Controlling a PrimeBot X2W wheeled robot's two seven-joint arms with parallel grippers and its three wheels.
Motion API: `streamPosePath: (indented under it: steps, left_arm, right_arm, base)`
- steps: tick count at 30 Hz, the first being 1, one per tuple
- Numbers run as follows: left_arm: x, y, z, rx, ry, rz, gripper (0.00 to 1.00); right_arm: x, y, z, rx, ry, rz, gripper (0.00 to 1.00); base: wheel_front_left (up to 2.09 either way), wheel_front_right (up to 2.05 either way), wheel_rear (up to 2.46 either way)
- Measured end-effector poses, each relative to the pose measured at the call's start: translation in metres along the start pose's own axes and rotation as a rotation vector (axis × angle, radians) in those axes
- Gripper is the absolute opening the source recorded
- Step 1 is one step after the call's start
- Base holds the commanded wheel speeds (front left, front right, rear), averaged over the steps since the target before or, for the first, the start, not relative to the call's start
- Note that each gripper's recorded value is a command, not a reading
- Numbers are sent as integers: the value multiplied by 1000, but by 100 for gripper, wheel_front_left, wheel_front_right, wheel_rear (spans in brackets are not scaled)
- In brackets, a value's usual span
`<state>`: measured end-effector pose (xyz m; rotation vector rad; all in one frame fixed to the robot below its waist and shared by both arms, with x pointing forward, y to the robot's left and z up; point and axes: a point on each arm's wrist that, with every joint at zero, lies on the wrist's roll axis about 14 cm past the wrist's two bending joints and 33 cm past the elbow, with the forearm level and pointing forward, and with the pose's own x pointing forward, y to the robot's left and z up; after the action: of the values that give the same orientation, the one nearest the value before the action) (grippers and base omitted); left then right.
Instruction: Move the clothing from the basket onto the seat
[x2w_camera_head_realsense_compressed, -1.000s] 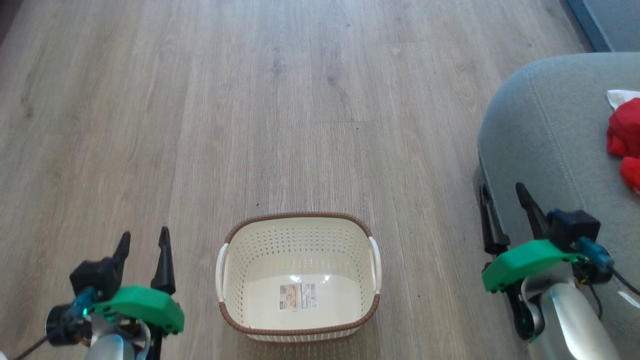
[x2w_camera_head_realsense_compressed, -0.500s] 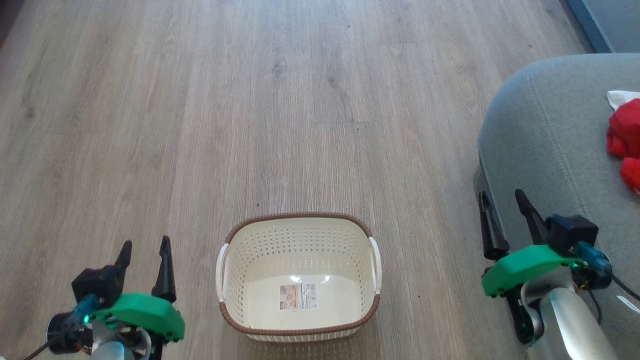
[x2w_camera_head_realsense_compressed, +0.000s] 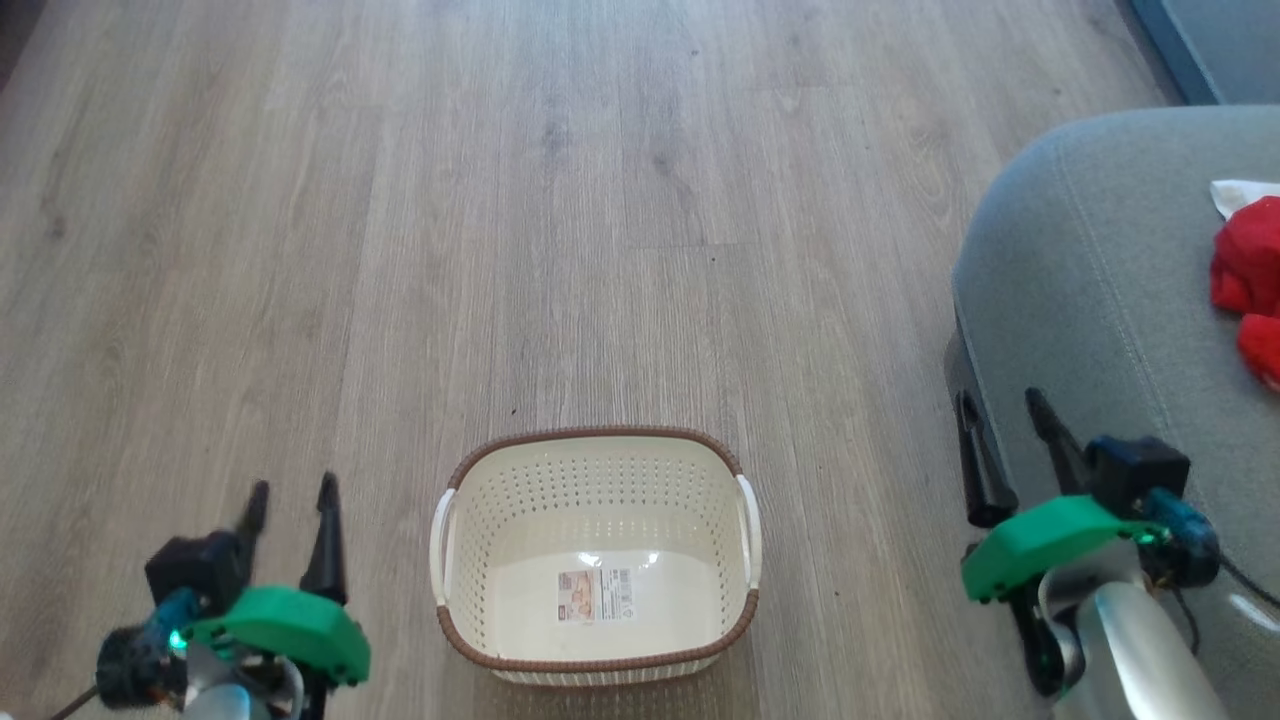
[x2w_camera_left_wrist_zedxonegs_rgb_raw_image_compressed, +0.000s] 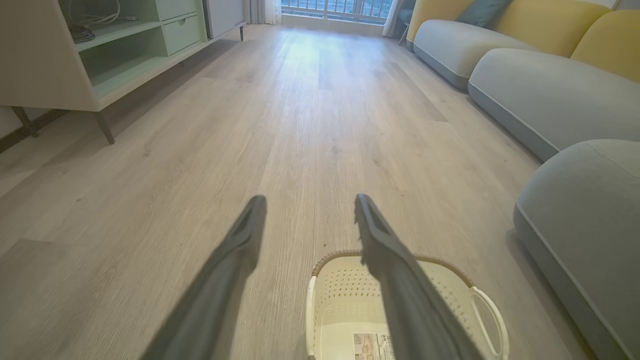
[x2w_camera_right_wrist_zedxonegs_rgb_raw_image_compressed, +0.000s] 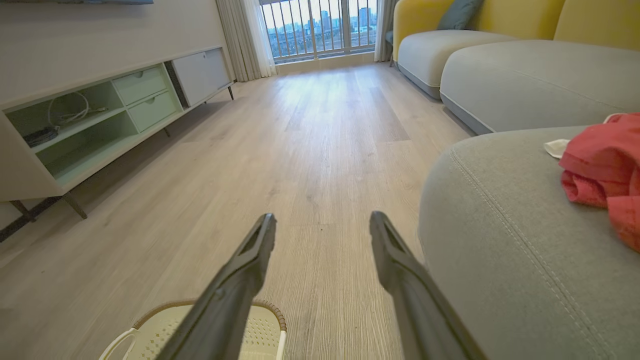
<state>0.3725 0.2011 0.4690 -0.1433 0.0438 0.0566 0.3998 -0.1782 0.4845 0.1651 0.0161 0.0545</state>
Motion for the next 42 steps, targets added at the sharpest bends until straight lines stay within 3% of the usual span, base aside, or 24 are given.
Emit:
streamPosePath:
  steps: [7,42]
  left_arm:
    - [-22,7,-43,-30,141,31,0]
    - [-17,11,-37,-413,142,102,0]
  right_arm:
    - [-28,-10,-50,33,153,-41,0]
    - [-22,-22,-33,405,104,-134,0]
  base:
    - [0,0,0]
    - [0,0,0]
